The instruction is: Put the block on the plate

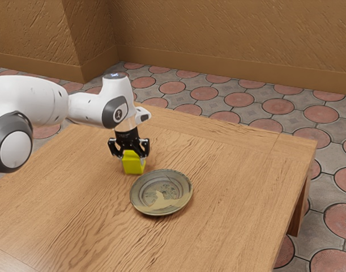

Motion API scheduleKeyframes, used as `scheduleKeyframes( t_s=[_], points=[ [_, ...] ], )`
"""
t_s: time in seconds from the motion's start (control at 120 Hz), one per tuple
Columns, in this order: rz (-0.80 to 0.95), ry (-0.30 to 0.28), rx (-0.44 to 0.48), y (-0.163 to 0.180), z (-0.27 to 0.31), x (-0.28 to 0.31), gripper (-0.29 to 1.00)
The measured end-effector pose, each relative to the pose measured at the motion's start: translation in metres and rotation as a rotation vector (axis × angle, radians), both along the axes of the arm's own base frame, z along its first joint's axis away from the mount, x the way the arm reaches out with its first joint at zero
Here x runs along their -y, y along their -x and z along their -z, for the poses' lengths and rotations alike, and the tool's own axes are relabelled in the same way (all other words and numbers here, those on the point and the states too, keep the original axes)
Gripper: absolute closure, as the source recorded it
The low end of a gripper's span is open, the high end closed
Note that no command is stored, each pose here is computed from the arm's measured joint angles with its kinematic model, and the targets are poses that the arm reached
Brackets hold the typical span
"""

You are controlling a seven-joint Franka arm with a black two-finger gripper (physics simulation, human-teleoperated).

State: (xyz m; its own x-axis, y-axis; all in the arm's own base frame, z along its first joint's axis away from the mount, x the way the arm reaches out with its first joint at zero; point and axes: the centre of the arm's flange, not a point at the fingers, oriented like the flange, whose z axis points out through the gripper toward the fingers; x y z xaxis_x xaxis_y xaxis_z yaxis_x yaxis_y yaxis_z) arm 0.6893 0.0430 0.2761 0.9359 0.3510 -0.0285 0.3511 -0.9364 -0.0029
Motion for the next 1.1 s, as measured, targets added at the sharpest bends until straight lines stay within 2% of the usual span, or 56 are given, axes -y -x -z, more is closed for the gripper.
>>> scheduleKeyframes(
  t_s=[0.2, 0.383, 0.542, 0.742, 0.958, 1.1],
  points=[
    [0.024, -0.007, 0.054, 0.001, -0.049, 0.014, 0.25],
    [0.119, -0.012, 0.062, 0.031, -0.090, 0.086, 0.25],
    [0.190, -0.025, 0.025, 0.064, -0.085, 0.146, 0.26],
    [0.191, -0.039, -0.007, 0.097, -0.065, 0.168, 0.26],
    [0.155, -0.042, -0.007, 0.103, -0.050, 0.172, 0.25],
    [0.137, -0.041, 0.003, 0.100, -0.050, 0.173, 0.13]
  ],
)
